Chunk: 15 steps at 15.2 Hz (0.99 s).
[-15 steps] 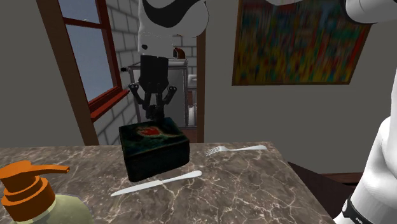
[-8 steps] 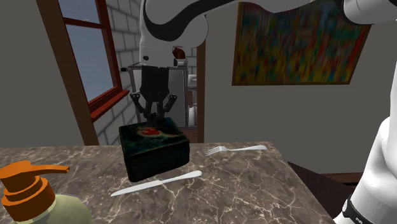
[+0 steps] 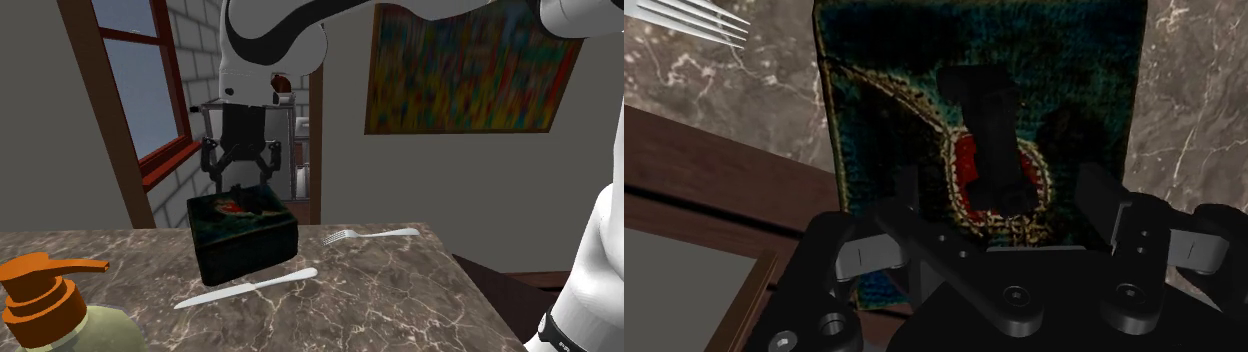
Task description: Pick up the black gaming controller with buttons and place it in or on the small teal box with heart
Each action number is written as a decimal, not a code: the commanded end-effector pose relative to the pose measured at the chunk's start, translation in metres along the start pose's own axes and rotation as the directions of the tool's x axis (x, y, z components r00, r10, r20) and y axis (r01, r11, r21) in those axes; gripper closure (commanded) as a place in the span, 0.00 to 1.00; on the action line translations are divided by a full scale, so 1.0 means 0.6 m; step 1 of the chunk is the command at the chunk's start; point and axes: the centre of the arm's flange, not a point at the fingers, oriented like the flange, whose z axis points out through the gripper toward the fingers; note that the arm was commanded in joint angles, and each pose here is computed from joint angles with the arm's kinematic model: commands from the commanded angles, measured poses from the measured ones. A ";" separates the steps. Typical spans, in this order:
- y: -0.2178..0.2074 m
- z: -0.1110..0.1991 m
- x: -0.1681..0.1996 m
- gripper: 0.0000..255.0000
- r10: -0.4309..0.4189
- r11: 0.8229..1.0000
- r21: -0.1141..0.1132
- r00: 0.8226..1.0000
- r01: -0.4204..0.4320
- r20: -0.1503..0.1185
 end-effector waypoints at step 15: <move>0.000 -0.083 0.000 0.00 0.000 1.000 0.000 1.000 0.000 0.000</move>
